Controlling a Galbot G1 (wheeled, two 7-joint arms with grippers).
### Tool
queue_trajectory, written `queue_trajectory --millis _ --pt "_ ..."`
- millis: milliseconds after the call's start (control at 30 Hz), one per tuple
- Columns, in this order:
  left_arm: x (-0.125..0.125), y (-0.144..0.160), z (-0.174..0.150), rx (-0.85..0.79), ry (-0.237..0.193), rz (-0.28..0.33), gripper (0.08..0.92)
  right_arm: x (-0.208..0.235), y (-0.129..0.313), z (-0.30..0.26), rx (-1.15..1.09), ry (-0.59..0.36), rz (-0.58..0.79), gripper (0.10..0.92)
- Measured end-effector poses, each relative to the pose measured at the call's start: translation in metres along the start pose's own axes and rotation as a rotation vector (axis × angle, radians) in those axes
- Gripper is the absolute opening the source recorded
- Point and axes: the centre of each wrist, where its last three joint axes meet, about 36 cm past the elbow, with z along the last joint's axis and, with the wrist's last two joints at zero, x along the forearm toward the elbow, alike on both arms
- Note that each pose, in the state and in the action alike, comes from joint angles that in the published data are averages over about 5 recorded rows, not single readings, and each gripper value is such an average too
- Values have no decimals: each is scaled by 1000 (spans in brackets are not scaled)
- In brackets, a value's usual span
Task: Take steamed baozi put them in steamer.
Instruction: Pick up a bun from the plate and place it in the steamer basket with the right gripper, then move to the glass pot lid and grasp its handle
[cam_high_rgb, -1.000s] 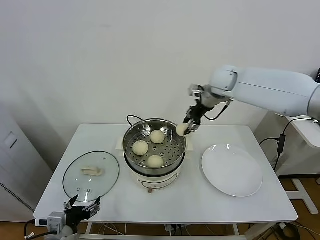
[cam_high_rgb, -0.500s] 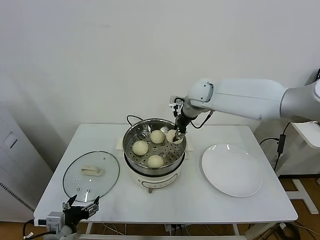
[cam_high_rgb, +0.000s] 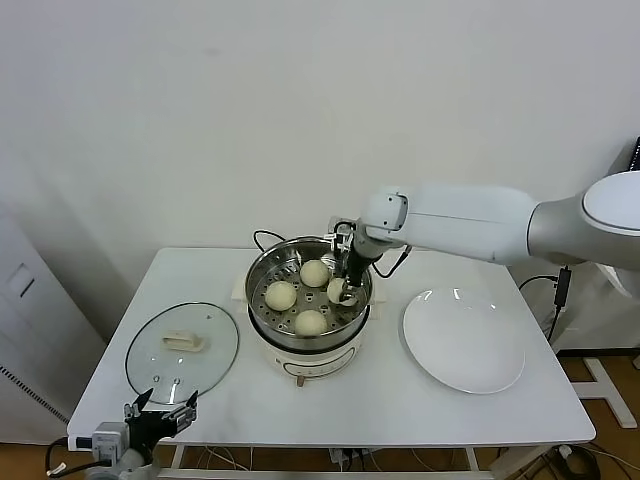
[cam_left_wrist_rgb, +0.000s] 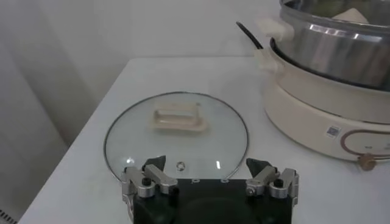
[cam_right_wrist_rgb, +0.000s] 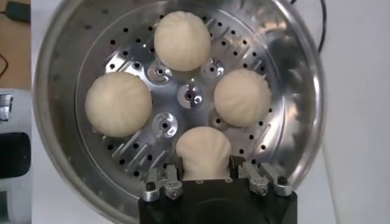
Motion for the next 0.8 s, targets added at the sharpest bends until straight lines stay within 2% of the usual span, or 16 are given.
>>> queue_trajectory --millis 300,400,600,800 --pt "1 -1 0 6 -1 0 823 -1 0 1 -11 -13 -3 752" --pt "1 -1 -1 7 -2 0 823 9 -4 3 -18 -28 1 807" --pt "3 0 -3 11 -9 -5 823 47 -17 17 -58 -96 32 822" --pt "4 1 -5 21 -16 -13 823 74 -25 50 -131 -244 70 823"
